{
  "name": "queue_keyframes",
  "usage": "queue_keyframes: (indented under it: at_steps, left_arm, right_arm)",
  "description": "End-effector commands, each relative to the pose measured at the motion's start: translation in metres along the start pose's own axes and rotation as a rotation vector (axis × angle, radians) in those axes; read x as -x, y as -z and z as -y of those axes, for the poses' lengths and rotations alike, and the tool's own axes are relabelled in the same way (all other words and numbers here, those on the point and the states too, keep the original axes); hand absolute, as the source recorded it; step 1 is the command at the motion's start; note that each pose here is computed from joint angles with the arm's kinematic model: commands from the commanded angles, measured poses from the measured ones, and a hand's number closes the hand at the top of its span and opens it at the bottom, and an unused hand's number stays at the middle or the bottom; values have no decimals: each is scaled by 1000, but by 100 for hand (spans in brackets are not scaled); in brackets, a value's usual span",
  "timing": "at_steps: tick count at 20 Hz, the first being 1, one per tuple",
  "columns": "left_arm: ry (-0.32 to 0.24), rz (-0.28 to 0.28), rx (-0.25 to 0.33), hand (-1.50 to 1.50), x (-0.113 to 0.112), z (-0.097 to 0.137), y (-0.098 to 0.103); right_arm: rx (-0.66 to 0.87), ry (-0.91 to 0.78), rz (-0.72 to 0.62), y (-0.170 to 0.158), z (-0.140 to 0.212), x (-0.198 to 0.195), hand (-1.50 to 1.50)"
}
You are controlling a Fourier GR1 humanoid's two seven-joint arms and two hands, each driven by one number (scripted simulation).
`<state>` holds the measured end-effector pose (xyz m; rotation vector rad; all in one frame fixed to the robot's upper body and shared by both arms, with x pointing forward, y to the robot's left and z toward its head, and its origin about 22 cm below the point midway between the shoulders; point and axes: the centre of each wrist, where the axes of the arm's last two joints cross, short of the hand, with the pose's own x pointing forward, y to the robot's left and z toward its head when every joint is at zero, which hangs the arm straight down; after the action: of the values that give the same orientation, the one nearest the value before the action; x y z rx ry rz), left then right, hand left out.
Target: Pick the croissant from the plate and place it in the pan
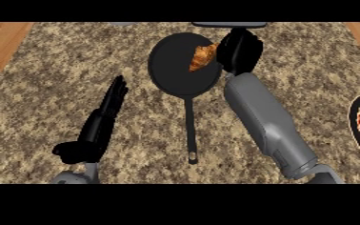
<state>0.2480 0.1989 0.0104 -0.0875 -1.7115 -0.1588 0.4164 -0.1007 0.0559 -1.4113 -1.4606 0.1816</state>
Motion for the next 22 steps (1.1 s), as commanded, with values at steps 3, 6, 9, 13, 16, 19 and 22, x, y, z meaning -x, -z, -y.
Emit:
queue_keyframes:
  at_steps: [3, 6, 9, 13, 16, 19, 22]
  left_arm:
    - [-19, 19, 14, 0, -4, 7, 2]
    - [-9, 21, 17, 0, -2, 1, 5]
    - [-11, 22, 32, 0, -1, 15, 4]
    - [-14, 3, 12, 0, 5, 2, 10]
    - [-8, 13, 20, 0, -3, 7, 8]
    - [-15, 4, 16, 0, -4, 3, 5]
    - [-9, 13, -28, 0, -5, -7, 17]
  right_arm:
    - [-348, -100, -169, 2, -10, 14, -150]
    - [-439, 41, -203, 0, -11, 8, -150]
    - [-476, 91, -179, 10, -12, 25, -150]
    - [-356, 213, -111, 19, -9, 21, -150]
    - [-244, 317, -95, 8, -11, 42, -150]
    - [-208, 438, -145, 24, -3, 33, -150]
    - [-248, 526, -157, 18, -4, 56, -150]
